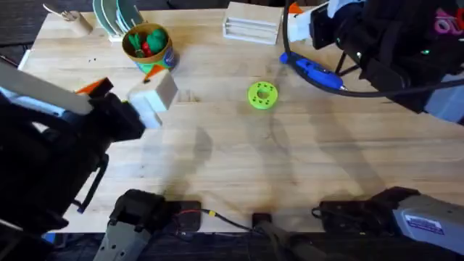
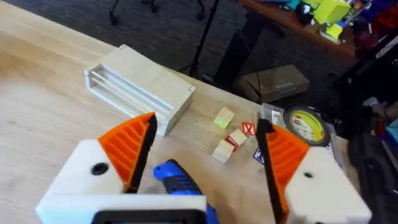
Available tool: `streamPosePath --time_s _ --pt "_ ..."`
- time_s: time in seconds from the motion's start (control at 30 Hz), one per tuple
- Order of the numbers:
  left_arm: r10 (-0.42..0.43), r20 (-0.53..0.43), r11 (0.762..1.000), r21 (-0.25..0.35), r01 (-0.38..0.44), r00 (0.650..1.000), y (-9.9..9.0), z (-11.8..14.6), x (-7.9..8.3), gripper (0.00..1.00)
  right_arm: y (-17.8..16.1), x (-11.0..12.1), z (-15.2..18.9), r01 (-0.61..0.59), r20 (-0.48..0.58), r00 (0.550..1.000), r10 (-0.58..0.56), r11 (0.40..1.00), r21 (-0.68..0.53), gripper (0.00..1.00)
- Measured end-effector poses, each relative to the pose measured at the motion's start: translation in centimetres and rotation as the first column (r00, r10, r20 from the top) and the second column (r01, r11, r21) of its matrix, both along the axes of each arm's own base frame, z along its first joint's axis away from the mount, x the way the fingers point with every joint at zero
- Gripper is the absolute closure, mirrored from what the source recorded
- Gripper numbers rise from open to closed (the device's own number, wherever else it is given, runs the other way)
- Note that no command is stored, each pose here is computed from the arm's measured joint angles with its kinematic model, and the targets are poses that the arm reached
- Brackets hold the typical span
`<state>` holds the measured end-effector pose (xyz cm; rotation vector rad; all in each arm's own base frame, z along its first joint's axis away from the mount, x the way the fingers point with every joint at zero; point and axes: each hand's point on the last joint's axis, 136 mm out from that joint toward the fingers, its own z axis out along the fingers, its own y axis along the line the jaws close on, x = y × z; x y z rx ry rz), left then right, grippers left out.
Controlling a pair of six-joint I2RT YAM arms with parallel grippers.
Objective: Pick up the gripper from the table and insert it into the empty holder that is missing its gripper. Then pick up a screw, insert it into the mounting hole, and use the screwdriver to tighten it. Finally, clean up the table by picking up the vegetable and placing it into the bucket.
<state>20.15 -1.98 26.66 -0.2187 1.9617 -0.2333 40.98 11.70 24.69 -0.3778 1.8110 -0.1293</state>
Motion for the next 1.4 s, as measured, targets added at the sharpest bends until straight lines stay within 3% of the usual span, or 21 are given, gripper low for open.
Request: streamPosePath --time_s 0.13,0.33,0.5,0.63,0.73,1.0,1.1,1.23,1.4 --pt "0.108 0.014 0.991 0.072 -0.108 0.994 2.2 0.2 0.2 0.010 0.0 0.0 0.0 0.000 0.000 1.000 0.000 1.000 0.000 0.010" --pt "0.310 0.017 0.931 0.196 -0.307 0.951 6.2 0.3 0.0 0.010 0.0 0.0 -0.2 0.000 -0.006 1.000 0.000 1.000 -0.002 0.009" --pt "0.428 -0.121 0.875 0.304 -0.377 0.896 8.7 -1.6 1.2 0.010 0.0 0.0 -0.1 0.001 -0.005 1.000 -0.001 1.000 0.001 0.009" --pt "0.505 -0.265 0.844 0.351 -0.406 0.821 11.1 -4.4 2.6 0.010 0.0 0.0 -0.1 0.001 -0.005 1.000 -0.001 1.000 0.002 0.010" --pt "0.534 -0.346 0.840 0.321 -0.437 0.772 13.0 -6.3 3.6 0.010 0.0 0.0 -0.1 0.001 -0.005 1.000 -0.001 1.000 0.002 0.010" --pt "0.494 -0.557 0.848 0.139 -0.512 0.668 16.7 -12.3 4.5 0.008 0.0 0.0 -0.1 0.001 -0.005 1.000 -0.001 1.000 0.002 0.010" --pt "0.453 -0.600 0.859 0.098 -0.502 0.659 17.4 -14.2 5.2 0.008 0.0 0.0 -0.1 0.001 -0.005 1.000 -0.001 1.000 0.002 0.010" --pt "0.383 -0.638 0.893 0.072 -0.444 0.668 17.3 -16.4 6.6 0.008 0.0 0.0 -0.1 0.001 -0.005 1.000 -0.001 1.000 0.002 0.010" --pt "0.340 -0.674 0.909 0.057 -0.412 0.656 17.4 -18.8 7.6 0.008 0.0 0.0 -0.1 0.001 -0.005 1.000 -0.001 1.000 0.002 0.010"
